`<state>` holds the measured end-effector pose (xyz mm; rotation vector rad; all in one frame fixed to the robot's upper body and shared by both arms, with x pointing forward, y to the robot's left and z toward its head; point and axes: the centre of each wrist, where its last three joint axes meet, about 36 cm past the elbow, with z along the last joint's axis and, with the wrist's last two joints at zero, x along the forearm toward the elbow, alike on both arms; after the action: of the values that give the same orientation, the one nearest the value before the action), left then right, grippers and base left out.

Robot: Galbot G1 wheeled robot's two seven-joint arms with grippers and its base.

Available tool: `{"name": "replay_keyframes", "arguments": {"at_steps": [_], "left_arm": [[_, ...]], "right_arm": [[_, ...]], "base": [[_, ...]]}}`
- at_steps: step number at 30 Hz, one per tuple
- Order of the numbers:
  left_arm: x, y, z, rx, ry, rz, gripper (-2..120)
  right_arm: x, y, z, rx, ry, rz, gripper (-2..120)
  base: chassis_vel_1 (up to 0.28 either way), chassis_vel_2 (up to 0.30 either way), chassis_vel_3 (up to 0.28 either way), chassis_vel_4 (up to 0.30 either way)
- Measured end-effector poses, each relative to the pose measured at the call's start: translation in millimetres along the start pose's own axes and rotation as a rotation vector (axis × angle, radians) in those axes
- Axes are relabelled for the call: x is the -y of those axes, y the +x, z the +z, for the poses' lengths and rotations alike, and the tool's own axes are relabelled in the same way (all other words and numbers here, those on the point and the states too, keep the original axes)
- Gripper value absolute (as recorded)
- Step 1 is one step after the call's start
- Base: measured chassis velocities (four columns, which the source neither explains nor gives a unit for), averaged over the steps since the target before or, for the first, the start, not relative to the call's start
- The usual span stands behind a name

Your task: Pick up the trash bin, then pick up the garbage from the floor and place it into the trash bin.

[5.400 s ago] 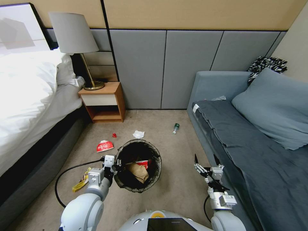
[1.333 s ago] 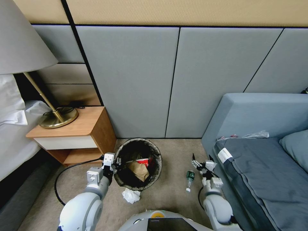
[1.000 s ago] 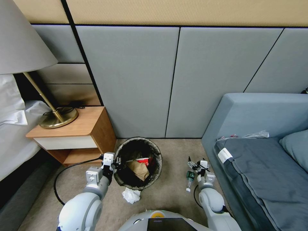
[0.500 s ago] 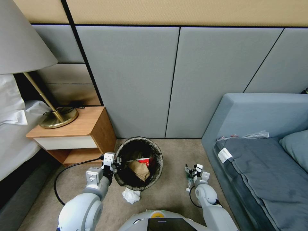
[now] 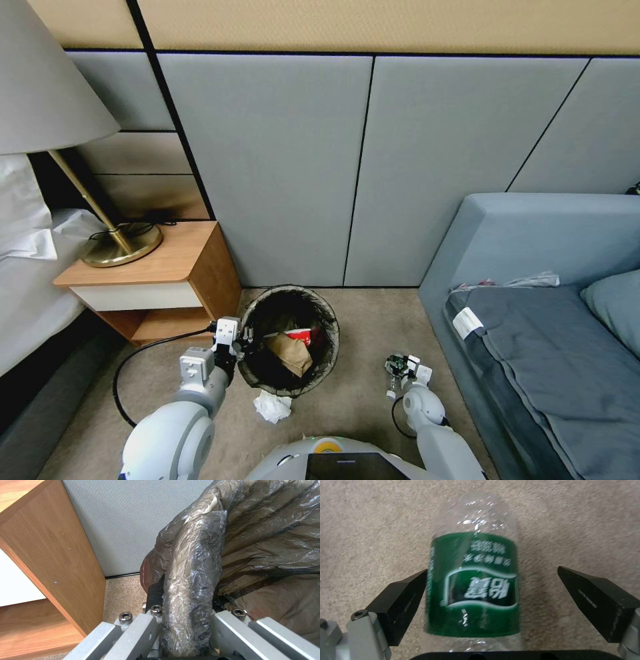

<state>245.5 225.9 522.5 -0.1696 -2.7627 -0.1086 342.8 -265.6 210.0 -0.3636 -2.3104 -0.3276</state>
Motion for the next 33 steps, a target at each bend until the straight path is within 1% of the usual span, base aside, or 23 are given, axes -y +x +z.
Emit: {"name": "replay_keyframes", "arguments": {"at_steps": [6,7,8,9,10,11,13,14,15,16,17,18,19,21,22,25,26,28,29,30,33], "left_arm": [[1.1,0.3,0.7,-0.003,0.000,-0.002,1],[1.2,0.4,0.9,-0.004,-0.001,-0.003,1],[1.2,0.4,0.9,-0.004,-0.001,-0.003,1],[1.3,0.5,1.0,-0.005,-0.001,-0.003,1],[1.3,0.5,1.0,-0.005,-0.001,-0.003,1],[1.5,0.5,1.1,-0.005,-0.001,-0.003,1],[1.8,0.5,1.2,-0.005,-0.001,-0.004,1],[1.8,0.5,1.2,-0.005,-0.001,-0.004,1],[2.1,0.5,1.3,-0.005,-0.001,-0.004,1],[2.1,0.5,1.3,-0.005,0.000,-0.004,1],[2.3,0.5,1.4,-0.006,0.000,-0.004,1],[2.3,0.5,1.4,-0.006,0.000,-0.004,1],[2.4,0.5,1.5,-0.006,0.001,-0.005,1],[2.4,0.5,1.5,-0.006,0.001,-0.005,1],[2.4,0.5,1.5,-0.006,0.001,-0.005,1],[2.4,0.5,1.6,-0.007,0.001,-0.005,1],[2.4,0.5,1.6,-0.007,0.001,-0.005,1],[2.4,0.4,1.6,-0.007,0.001,-0.005,1],[2.4,0.4,1.6,-0.007,0.001,-0.005,1],[2.4,0.4,1.5,-0.006,0.000,-0.005,1],[2.3,0.1,1.1,-0.004,0.000,-0.005,1]], "right_arm": [[-0.9,0.1,3.0,0.000,0.003,-0.010,100],[-0.5,0.1,3.8,0.000,0.004,-0.012,98],[-0.2,0.2,4.6,0.002,0.005,-0.014,95],[0.4,0.5,5.4,0.004,0.005,-0.017,89],[0.4,0.5,5.4,0.004,0.005,-0.017,89],[1.4,1.2,6.5,0.004,0.007,-0.021,86],[2.5,2.3,7.1,0.005,0.009,-0.028,76],[2.5,2.3,7.1,0.005,0.009,-0.028,76],[2.9,2.4,7.0,0.005,0.009,-0.030,71],[3.0,2.4,6.9,0.005,0.009,-0.030,69],[3.4,1.9,6.9,0.007,0.009,-0.031,63],[3.4,1.9,6.9,0.007,0.009,-0.031,63],[3.8,1.0,7.4,0.008,0.008,-0.032,55],[4.2,-0.5,8.3,0.008,0.005,-0.033,46],[4.2,-0.5,8.3,0.008,0.005,-0.033,46],[4.5,-1.6,9.4,0.010,0.004,-0.034,34],[4.5,-1.6,9.4,0.010,0.004,-0.034,34],[4.7,-2.2,10.1,0.012,0.003,-0.034,28],[4.7,-2.2,10.1,0.012,0.003,-0.034,28],[4.6,-2.3,10.3,0.015,0.001,-0.034,25],[4.7,1.0,6.5,0.030,-0.004,-0.039,25]], "base": [[0.000,0.000,0.000,0.000],[0.000,0.000,0.000,0.000],[0.000,0.000,0.000,0.000],[0.000,0.000,0.000,0.000],[0.000,0.000,0.000,0.000],[0.000,0.000,0.000,0.000],[0.000,0.000,0.000,0.000],[0.000,0.000,0.000,0.000],[0.000,0.000,0.000,0.000],[0.000,0.000,0.000,0.000],[0.000,0.000,0.000,0.000],[0.000,0.000,0.000,0.000],[0.000,0.000,0.000,0.000],[0.000,0.000,0.000,0.000],[0.000,0.000,0.000,0.000],[0.000,0.000,0.000,0.000],[0.000,0.000,0.000,0.000],[0.000,0.000,0.000,0.000],[0.000,0.000,0.000,0.000],[0.000,0.000,0.000,0.000],[0.000,0.000,0.000,0.000]]}}
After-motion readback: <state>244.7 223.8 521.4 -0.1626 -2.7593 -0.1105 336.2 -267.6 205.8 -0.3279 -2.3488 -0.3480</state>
